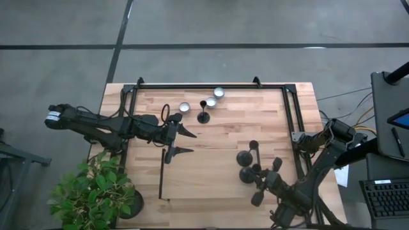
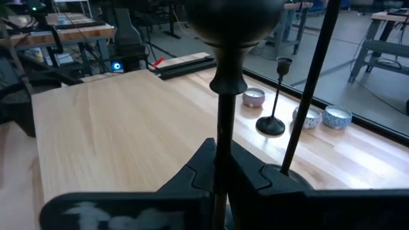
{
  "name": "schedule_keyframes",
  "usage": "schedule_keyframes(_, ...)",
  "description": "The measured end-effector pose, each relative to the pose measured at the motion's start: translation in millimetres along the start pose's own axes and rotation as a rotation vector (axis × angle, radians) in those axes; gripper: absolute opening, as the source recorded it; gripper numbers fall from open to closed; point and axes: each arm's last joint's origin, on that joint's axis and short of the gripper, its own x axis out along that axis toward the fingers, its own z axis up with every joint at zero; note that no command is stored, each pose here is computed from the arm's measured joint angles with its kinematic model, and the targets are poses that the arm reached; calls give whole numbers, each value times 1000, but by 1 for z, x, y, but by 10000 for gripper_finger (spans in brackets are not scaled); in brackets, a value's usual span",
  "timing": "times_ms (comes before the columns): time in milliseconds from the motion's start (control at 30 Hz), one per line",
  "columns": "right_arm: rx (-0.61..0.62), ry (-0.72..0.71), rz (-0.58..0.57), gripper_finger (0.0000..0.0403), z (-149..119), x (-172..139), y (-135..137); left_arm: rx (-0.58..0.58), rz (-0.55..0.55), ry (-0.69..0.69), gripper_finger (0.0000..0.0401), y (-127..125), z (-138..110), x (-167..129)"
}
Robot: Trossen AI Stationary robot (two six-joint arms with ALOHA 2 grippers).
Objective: Pick & Place candle stick holders
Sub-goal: Put the left black candle holder on the shelf
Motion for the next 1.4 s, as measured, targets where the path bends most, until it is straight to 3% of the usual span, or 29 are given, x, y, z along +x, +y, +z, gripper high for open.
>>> schedule_keyframes(233, 9, 4, -10, 21, 0, 3, 0, -2, 0, 0, 255, 0, 0, 0)
schedule_keyframes(567, 18, 8, -14, 71, 1, 5, 1, -9, 19, 2, 255, 1, -1, 0)
schedule_keyframes(800, -9, 33, 27, 130, 8, -6, 7, -59, 149, 23, 255, 4, -8, 1)
schedule_keyframes(1067, -89, 34, 102, 186, 22, -28, 16, -178, 394, 29, 255, 14, -20, 1)
schedule_keyframes(1400, -105, 62, 141, 200, 29, -38, 20, -203, 450, 93, 255, 27, -38, 26)
